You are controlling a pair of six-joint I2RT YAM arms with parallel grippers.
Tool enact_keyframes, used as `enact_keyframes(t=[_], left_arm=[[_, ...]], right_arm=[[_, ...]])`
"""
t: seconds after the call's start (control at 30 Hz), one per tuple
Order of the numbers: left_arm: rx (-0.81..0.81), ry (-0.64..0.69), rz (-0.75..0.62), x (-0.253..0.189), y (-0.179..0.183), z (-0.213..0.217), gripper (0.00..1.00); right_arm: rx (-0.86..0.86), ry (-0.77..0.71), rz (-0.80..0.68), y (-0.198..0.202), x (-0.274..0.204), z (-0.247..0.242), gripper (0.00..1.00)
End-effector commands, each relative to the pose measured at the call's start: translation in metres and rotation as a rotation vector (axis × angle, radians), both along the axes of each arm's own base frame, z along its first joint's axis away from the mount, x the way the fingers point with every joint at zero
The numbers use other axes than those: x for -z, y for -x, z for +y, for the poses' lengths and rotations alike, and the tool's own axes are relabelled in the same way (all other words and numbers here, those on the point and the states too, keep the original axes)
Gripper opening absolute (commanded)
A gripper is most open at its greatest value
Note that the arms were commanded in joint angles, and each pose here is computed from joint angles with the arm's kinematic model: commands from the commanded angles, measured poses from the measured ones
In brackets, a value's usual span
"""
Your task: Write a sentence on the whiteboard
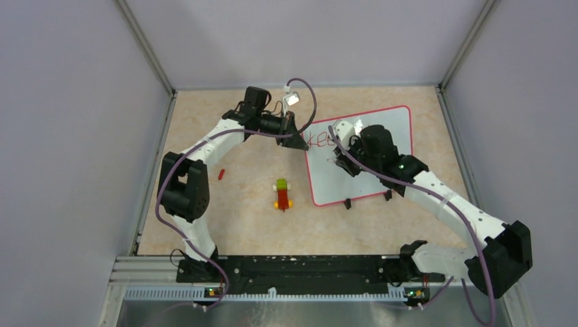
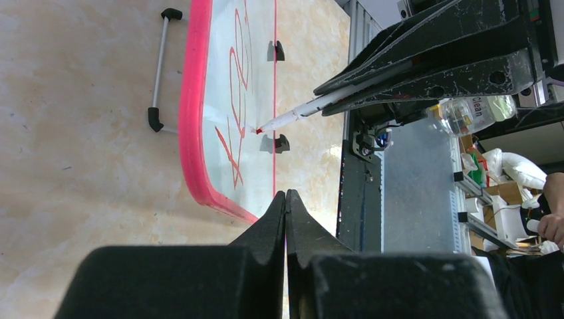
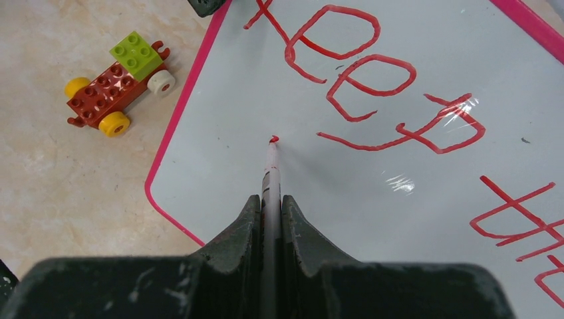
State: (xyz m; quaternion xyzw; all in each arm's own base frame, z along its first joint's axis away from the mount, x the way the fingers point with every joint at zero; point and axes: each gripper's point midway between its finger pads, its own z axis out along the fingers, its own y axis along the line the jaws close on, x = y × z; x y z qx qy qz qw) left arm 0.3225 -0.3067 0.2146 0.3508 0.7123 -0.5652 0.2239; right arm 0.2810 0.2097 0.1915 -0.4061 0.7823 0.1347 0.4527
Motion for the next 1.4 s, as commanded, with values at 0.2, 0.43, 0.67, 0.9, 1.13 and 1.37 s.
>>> enact_keyframes(t=[0.2,0.43,0.67,0.9,1.13,1.37], left_arm=[[0.016,0.02,-0.042,-0.002,-0.002,-0.002,0.0],[0.016,0.018,-0.042,-0.002,0.0,-0.002,0.0],[0.013,0.016,-0.05,-0.003,-0.001,-0.002,0.0],[0.012,0.016,-0.049,-0.002,-0.001,-0.002,0.0],[0.012,0.013,-0.045,-0.001,-0.001,-0.002,0.0],[0.015,0.014,-0.044,-0.001,0.0,-0.003,0.0]], right_arm=[[-0.045,-0.019,-0.028,-0.004,-0.013,0.016,0.0],[-0.072,0.012,-0.004,0.006,0.0,0.015,0.0],[-0.067,0.053,0.02,0.013,0.017,0.006,0.0],[-0.091,0.085,0.059,0.027,0.036,0.001,0.0],[-0.143,0.106,0.086,0.036,0.048,0.012,0.0],[-0.204,0.046,0.076,0.039,0.024,0.032,0.0]])
